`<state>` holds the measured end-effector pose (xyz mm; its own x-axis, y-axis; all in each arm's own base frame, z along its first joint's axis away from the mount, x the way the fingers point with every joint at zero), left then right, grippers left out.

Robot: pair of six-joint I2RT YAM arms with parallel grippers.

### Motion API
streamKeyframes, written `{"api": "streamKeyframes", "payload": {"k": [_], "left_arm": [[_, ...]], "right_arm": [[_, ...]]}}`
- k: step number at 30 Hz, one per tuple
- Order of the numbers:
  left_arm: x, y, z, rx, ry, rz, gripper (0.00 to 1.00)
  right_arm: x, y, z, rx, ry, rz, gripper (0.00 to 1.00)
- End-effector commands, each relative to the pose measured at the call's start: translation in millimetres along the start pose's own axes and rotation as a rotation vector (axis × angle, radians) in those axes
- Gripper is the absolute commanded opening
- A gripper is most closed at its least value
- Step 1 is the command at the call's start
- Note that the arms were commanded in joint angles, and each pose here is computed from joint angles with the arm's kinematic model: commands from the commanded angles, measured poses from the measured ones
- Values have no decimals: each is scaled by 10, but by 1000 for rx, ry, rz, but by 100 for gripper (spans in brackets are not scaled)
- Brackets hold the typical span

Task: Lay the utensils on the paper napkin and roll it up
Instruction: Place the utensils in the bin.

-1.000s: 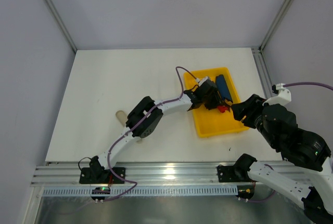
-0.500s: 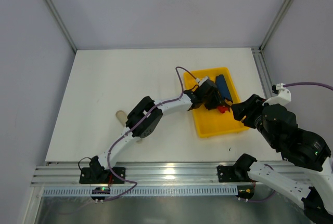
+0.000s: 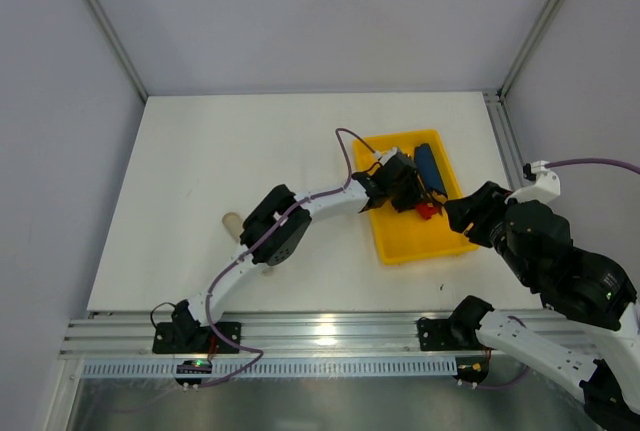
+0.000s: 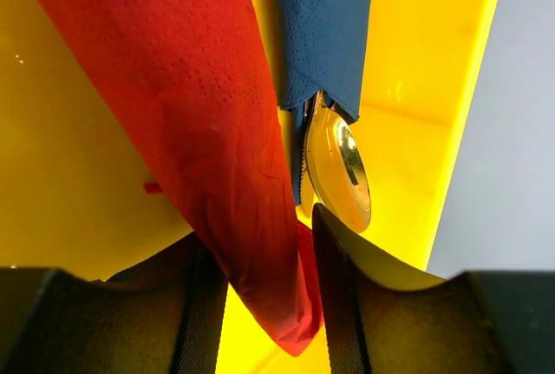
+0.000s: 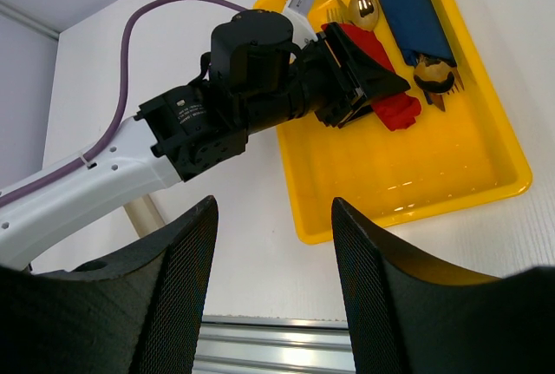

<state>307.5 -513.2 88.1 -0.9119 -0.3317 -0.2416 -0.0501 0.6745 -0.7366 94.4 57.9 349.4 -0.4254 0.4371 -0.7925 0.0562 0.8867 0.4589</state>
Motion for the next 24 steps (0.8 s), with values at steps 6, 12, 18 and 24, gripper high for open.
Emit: {"api": "streamKeyframes", "payload": {"k": [6, 12, 18, 24], "left_arm": [[110, 535, -40, -248, 50, 20, 46], [87, 547, -86, -266, 26, 25, 48], [108, 584, -147, -279, 25, 18, 49], [125, 568, -212, -283, 33, 27, 51]], "right_arm": [[-58, 47, -4, -24, -33, 35, 59], [-53, 52, 1, -27, -32, 35, 59], [-52, 54, 1, -29, -31, 35, 59], [-43, 53, 2, -31, -26, 38, 59]]}}
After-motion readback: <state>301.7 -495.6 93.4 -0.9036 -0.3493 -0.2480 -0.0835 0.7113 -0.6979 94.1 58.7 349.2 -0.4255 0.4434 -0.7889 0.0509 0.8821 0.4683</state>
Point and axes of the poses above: each gripper's point midway between its finger pads, its own z axis out along the fingers, its own y axis along the line the jaws close on, x = y × z, the point moved 8 cm from there along -z, back along the fingers, and after that the axes turned 1 degree about -z, right-handed, at the moved point
